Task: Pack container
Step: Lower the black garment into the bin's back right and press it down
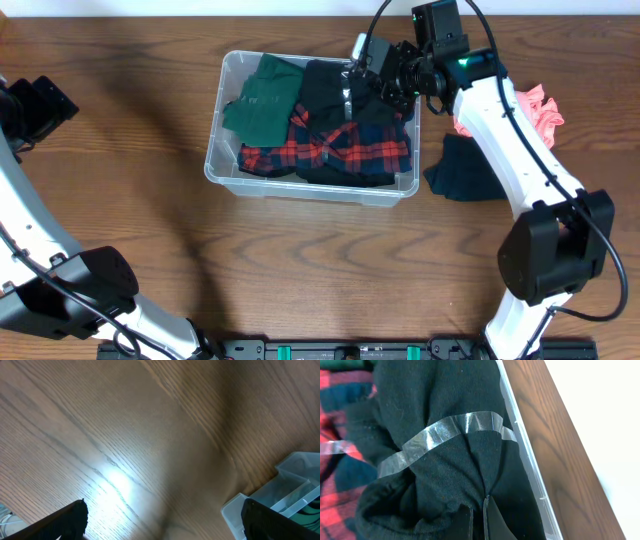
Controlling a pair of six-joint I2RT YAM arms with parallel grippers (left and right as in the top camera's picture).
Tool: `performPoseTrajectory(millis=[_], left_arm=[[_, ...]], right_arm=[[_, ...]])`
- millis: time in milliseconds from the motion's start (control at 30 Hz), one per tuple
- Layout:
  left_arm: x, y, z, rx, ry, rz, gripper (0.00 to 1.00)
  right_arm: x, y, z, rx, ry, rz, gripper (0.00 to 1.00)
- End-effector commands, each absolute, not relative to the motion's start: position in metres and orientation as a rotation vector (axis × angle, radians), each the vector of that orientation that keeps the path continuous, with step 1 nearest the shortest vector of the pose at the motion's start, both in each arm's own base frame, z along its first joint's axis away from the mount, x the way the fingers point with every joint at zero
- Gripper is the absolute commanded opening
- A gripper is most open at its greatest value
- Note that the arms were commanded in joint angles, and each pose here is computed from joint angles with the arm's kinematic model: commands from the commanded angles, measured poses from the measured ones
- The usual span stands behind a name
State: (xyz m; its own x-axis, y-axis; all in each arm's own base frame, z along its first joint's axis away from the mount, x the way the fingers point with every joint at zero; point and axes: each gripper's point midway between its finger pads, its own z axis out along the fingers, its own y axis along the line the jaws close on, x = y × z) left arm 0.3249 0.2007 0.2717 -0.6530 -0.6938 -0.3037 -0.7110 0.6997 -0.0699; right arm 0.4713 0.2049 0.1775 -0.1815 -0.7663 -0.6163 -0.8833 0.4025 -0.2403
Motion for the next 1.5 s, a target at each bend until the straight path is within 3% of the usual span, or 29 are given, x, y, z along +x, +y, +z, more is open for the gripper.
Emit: performPoseTrajectory(millis=[0,300,433,567,1233,1367,1467], left_arm=[[0.324,0.201,0.269,-1.126,2.605,0.077,0.98],[0.324,0.201,0.269,-1.126,2.605,0.077,0.98],[0.324,0.201,0.269,-1.126,2.605,0.077,0.98],[0.324,0.201,0.269,-1.126,2.605,0.077,0.98],[0.324,0.201,0.269,-1.126,2.605,0.077,0.98],[0.324,0.201,0.269,-1.126,2.605,0.077,0.98],[0.324,0.201,0.269,-1.126,2.605,0.077,0.98]], right_arm=[[0.48,0.203,0.17,-1.401,1.983,0.247,0.01],[0.489,0.186,0.155,-1.367,2.037,0.248,0.02],[0.494,0.185,0.159,-1.295,2.058,0.261,0.49],[0.499,0.184,0.166,-1.241,2.065,0.267,0.64],[0.474,0.199,0.272,-1.157,1.896,0.25,0.72],[0.473,0.218,0.275,-1.076,1.92,0.326,0.66],[0.475,0.235,0.274,-0.898,2.002,0.453,0.47]])
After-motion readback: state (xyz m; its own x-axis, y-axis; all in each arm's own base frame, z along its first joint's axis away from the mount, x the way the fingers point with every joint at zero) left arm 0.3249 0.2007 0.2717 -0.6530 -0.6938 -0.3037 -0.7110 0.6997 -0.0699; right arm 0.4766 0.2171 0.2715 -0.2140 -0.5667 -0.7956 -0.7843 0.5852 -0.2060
